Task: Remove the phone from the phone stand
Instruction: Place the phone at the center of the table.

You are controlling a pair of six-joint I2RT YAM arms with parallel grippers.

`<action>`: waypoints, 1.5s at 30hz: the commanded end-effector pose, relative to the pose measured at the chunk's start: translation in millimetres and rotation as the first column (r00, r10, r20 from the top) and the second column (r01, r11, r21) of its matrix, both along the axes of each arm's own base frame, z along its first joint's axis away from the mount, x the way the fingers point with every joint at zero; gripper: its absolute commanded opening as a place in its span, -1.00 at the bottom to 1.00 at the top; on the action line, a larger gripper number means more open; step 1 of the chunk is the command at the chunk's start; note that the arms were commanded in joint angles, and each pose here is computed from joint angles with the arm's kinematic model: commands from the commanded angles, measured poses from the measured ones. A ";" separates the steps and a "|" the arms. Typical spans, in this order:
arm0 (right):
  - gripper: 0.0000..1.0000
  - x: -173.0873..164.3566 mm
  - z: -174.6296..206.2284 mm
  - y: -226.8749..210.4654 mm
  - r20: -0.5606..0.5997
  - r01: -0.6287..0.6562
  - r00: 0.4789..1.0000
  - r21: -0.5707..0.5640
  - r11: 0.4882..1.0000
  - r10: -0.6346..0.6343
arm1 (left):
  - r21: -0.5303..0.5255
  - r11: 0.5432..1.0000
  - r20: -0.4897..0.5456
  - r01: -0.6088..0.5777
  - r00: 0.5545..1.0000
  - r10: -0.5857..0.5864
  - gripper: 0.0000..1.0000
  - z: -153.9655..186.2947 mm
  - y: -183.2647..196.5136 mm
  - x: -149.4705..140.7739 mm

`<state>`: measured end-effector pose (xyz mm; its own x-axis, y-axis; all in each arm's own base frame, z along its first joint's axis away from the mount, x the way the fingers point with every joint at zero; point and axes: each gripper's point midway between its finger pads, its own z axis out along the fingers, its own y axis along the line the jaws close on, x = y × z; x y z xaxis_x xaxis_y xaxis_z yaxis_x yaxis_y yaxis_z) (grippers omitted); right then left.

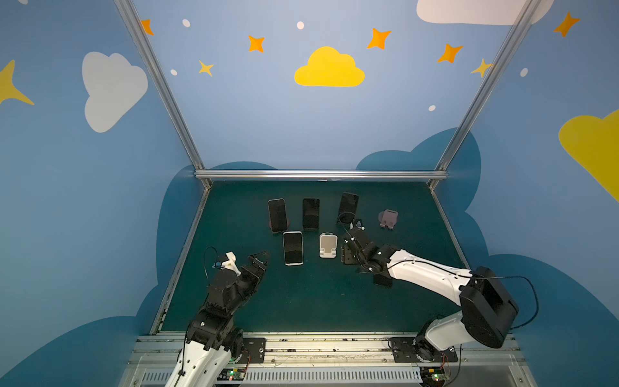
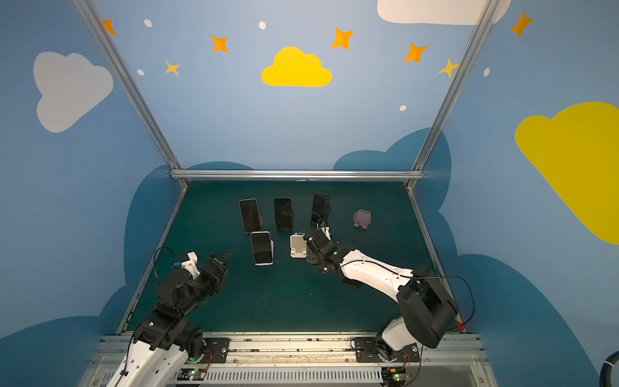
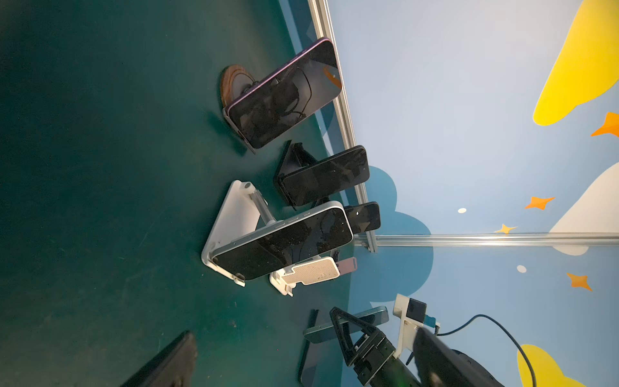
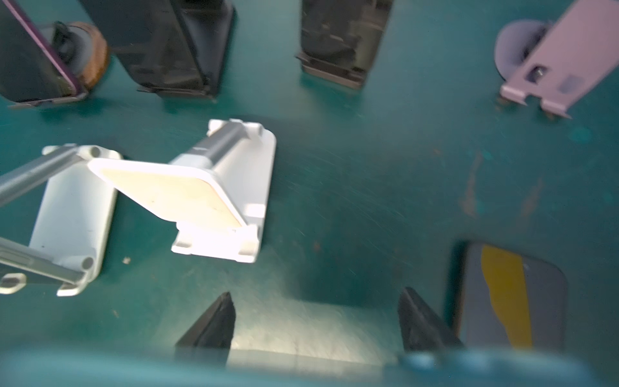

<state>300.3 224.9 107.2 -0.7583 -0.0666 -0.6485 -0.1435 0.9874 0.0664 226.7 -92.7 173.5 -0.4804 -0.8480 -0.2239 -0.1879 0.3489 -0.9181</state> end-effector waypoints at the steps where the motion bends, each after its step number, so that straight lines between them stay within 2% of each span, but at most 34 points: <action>1: 0.37 -16.1 -3.0 -15.1 -0.092 0.006 0.996 0.006 1.000 -0.005 | -0.022 0.999 0.053 0.023 0.998 -0.022 1.00 19.4 -4.5 1.2; 8: 0.37 -32.1 -30.4 -33.5 -0.198 0.010 0.980 -0.003 1.000 -0.011 | -0.031 0.999 0.063 0.028 0.998 -0.026 1.00 23.3 -6.0 2.7; 16: 0.38 -38.3 -42.7 -29.9 -0.319 -0.001 0.948 0.047 0.999 0.016 | -0.018 0.999 0.068 0.034 0.997 -0.033 1.00 27.7 -6.4 2.3; 18: 0.38 -43.1 -41.1 -22.7 -0.366 -0.045 0.928 0.077 0.996 0.071 | -0.018 0.999 0.072 0.032 0.997 -0.031 1.00 28.1 -6.0 2.8; 21: 0.38 -46.7 -41.4 -24.2 -0.450 -0.064 0.889 0.046 0.997 0.078 | -0.016 0.999 0.076 0.030 0.997 -0.028 1.00 28.6 -5.8 3.8; 26: 0.33 -49.6 -55.8 -23.5 -0.615 -0.073 0.787 -0.010 0.997 0.051 | -0.013 0.999 0.082 0.029 0.996 -0.028 1.00 29.6 -6.1 5.9; 31: 0.34 -38.1 -65.3 -20.7 -0.600 -0.048 0.799 -0.003 0.999 0.036 | -0.008 1.000 0.088 0.023 0.996 -0.022 1.00 30.1 -4.8 5.8; 35: 0.36 -27.9 -72.5 -25.8 -0.583 -0.039 0.812 -0.047 0.998 0.004 | -0.001 1.000 0.093 0.008 0.996 -0.008 1.00 30.3 -2.1 6.7; 45: 0.39 -18.5 -93.7 -33.0 -0.632 -0.049 0.775 -0.083 0.995 -0.015 | 0.014 1.000 0.079 0.000 0.997 -0.001 1.00 23.1 -0.6 8.3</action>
<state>272.2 199.2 19.5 -0.9945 -0.1047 -0.0046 -0.1047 0.9896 0.0985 232.4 -94.9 188.5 -0.4757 -0.8456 -0.2421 -0.1468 0.3477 -0.9261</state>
